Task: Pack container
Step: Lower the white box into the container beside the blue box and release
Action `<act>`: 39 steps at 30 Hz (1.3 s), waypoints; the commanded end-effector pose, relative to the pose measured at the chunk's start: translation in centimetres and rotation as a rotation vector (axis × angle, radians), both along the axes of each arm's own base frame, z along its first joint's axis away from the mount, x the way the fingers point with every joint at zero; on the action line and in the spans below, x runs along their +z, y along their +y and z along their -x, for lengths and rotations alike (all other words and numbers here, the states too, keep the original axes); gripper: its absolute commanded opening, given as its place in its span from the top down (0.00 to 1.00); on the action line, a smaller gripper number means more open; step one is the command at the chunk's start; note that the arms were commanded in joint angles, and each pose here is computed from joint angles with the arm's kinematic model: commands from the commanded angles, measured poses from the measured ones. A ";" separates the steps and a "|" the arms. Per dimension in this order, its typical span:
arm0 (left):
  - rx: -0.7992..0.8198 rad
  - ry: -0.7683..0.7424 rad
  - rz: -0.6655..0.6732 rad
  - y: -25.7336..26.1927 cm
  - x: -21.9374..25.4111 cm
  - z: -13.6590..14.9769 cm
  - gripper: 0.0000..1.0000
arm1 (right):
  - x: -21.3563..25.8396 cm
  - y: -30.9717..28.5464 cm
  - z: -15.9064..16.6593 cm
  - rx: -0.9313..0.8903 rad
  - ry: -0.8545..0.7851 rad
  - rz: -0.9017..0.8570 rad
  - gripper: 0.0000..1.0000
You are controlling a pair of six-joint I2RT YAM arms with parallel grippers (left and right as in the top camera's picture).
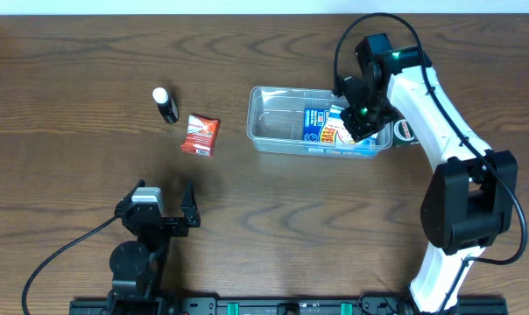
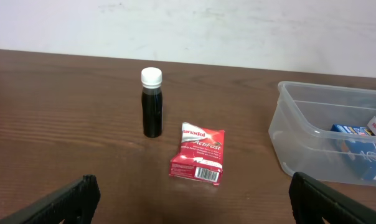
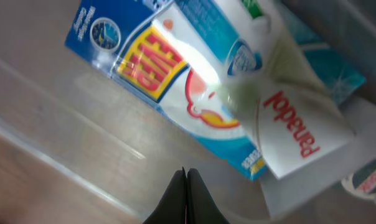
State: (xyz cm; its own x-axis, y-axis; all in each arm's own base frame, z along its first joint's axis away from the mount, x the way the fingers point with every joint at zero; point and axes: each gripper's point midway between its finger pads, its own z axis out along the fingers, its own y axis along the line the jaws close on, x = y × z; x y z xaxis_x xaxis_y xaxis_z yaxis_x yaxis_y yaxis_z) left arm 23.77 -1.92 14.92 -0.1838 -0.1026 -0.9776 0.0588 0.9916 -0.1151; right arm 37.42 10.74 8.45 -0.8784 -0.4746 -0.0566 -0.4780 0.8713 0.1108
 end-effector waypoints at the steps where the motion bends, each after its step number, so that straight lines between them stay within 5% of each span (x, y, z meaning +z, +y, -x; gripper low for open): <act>1: -0.011 0.030 -0.014 -0.2 -1.4 0.0 0.02 | -0.2 -0.1 0.1 -0.030 -0.016 -0.021 0.99; 39: -0.011 0.030 -0.014 -0.2 -1.4 0.0 0.02 | -3.7 -3.7 -2.3 0.064 -0.159 0.189 0.99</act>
